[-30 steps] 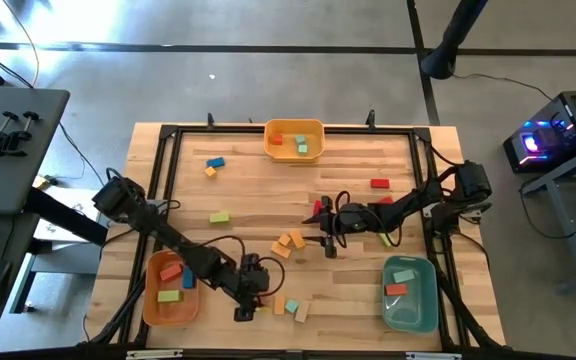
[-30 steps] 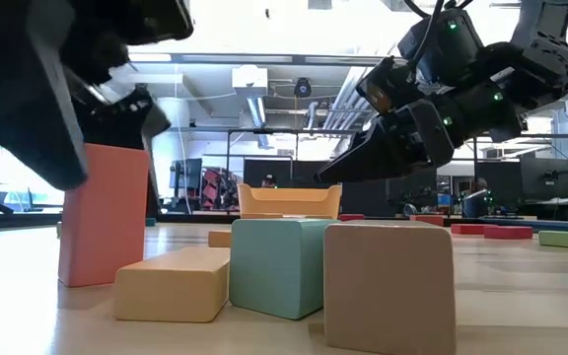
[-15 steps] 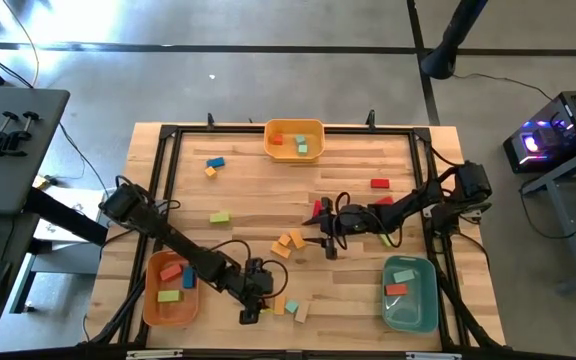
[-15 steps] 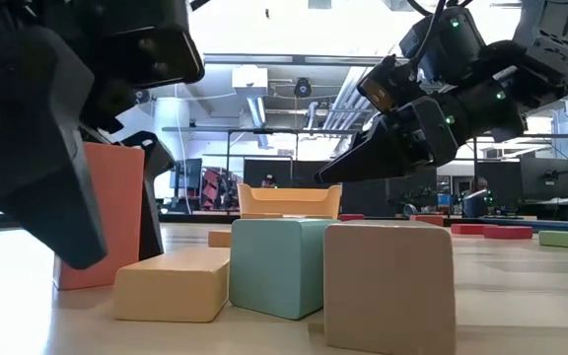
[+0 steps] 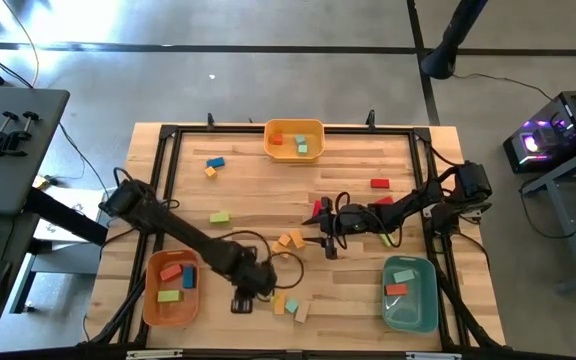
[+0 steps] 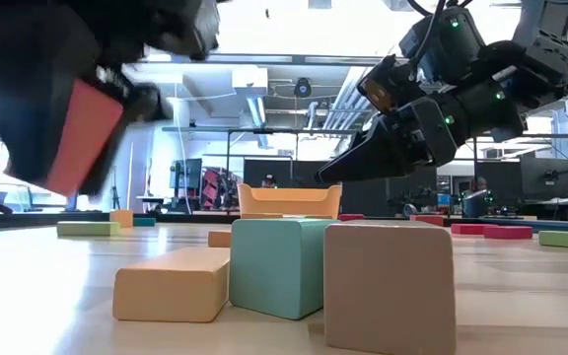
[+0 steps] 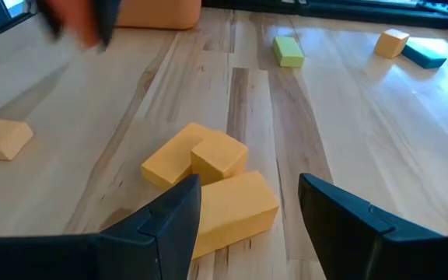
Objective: Sort blocks by size
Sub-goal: Put the small orange block into the yellow bin, then adjust the orange bin
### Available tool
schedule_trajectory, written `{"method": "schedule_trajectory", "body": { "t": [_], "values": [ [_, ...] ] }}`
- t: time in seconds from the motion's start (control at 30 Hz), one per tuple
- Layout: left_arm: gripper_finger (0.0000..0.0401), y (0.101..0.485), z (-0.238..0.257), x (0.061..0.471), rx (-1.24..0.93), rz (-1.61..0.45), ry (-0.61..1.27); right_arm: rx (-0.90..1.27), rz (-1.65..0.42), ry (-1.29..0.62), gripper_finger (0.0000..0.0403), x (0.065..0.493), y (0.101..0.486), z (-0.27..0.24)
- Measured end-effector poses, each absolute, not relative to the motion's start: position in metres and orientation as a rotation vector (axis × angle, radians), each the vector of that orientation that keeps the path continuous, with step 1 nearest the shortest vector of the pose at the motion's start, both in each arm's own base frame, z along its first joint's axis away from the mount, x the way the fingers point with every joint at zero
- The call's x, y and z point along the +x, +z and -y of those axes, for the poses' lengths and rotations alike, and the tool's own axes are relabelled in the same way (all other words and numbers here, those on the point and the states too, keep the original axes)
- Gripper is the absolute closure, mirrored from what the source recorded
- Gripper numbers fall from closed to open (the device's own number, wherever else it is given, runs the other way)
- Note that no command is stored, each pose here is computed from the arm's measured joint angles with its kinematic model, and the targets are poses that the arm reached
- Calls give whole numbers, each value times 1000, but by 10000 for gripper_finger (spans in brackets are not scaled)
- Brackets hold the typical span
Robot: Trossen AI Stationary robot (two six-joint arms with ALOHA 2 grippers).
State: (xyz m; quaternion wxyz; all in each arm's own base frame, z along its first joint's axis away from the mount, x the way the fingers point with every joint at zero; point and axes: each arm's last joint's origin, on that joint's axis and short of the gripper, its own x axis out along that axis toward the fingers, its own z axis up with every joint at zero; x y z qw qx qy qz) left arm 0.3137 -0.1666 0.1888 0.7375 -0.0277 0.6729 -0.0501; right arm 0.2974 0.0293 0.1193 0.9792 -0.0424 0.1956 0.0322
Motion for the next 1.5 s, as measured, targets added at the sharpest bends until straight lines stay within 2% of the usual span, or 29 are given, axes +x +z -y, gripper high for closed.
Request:
{"method": "schedule_trajectory", "body": {
  "t": [0.1,0.2,0.4,0.57,0.7,0.83,1.03,1.2,1.33,1.5],
  "values": [
    [254,208,162,297,2,-1646,-39,-94,-389,66,190,298,120,-29],
    [254,224,153,272,-65,-1803,34,-95,-388,66,190,298,120,-29],
    [254,232,149,223,-363,-1834,111,-97,-377,66,190,298,121,-29],
    [253,215,149,190,-546,-1791,221,-98,-364,66,190,298,122,-29],
    [199,201,144,175,-602,-1819,316,-98,-363,66,190,298,122,-29],
    [147,193,140,167,-632,-1903,335,-94,-363,61,190,299,122,-28],
    [129,194,137,167,-628,-1938,319,-87,-364,57,190,299,122,-27],
    [133,207,134,174,-539,-1807,388,-95,-361,59,190,299,122,-27],
    [133,205,132,189,-424,-1477,455,-149,-335,60,190,299,126,-29],
    [133,186,125,221,-402,-1179,215,-185,-254,23,190,297,147,-28]
  ]
}}
